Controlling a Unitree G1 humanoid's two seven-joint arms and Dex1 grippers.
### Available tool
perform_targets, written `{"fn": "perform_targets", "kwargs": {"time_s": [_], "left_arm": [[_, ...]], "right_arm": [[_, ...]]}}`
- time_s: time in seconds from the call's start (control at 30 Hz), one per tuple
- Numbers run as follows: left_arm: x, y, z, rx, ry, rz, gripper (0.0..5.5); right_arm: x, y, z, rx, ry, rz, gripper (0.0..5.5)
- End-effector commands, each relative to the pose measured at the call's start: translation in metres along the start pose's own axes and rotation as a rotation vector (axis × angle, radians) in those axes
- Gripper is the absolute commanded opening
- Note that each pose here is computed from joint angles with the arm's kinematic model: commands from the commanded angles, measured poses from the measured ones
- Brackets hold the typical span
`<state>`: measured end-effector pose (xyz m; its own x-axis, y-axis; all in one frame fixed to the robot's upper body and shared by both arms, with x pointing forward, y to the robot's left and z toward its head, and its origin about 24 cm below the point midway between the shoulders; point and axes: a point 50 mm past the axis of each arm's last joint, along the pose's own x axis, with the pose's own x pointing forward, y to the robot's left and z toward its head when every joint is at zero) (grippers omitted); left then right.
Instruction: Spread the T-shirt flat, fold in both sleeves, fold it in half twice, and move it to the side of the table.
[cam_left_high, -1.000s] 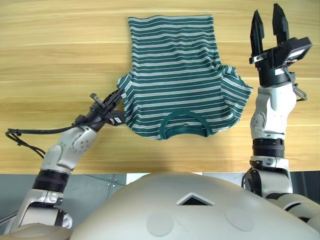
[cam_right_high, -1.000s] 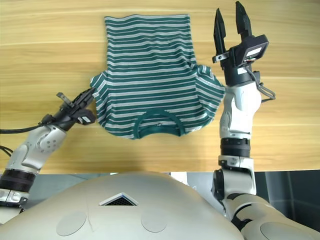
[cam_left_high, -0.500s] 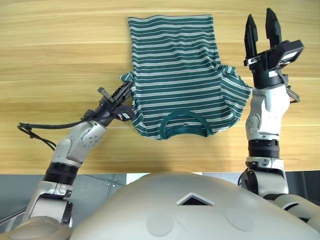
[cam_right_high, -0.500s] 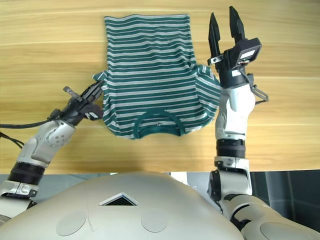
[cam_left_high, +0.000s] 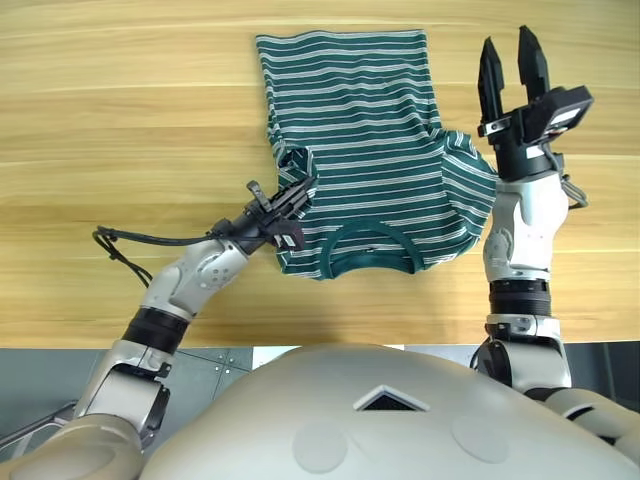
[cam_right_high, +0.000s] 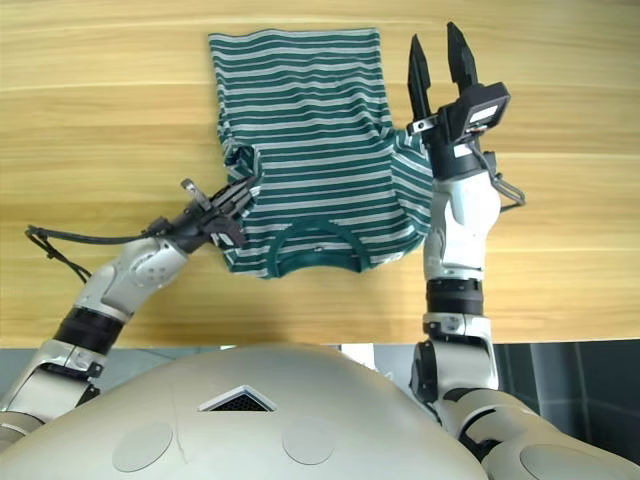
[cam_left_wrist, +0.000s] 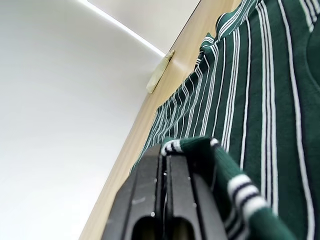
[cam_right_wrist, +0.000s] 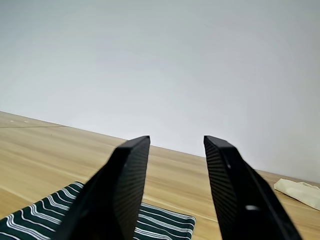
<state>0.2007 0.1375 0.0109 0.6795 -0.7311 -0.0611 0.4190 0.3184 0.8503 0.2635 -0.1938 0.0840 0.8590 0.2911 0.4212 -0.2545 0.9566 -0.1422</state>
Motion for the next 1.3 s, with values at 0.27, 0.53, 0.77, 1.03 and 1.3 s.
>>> {"fn": "perform_targets", "kwargs": {"time_s": [0.27, 0.53, 0.77, 1.03, 1.3], "left_arm": [[-0.002, -0.018, -0.011, -0.062, 0.064, -0.114, 0.87], [-0.015, -0.036, 0.005, -0.254, -0.010, -0.196, 2.39], [-0.050, -0.055, -0.016, -0.293, 0.150, -0.316, 3.34], [-0.055, 0.014, -0.028, -0.133, 0.147, -0.052, 3.34], [-0.061, 0.024, 0.019, -0.181, -0.075, -0.095, 3.34]], "right_arm": [[-0.004, 0.000, -0.001, -0.002, 0.007, 0.002, 1.98], [-0.009, -0.012, 0.003, -0.110, 0.032, 0.021, 1.98], [-0.062, -0.081, 0.058, -0.846, 0.233, 0.234, 1.98], [-0.145, -0.062, 0.013, -0.867, 0.695, 0.595, 1.98], [-0.176, -0.039, -0.034, -0.919, 0.880, 0.778, 1.98]]}}
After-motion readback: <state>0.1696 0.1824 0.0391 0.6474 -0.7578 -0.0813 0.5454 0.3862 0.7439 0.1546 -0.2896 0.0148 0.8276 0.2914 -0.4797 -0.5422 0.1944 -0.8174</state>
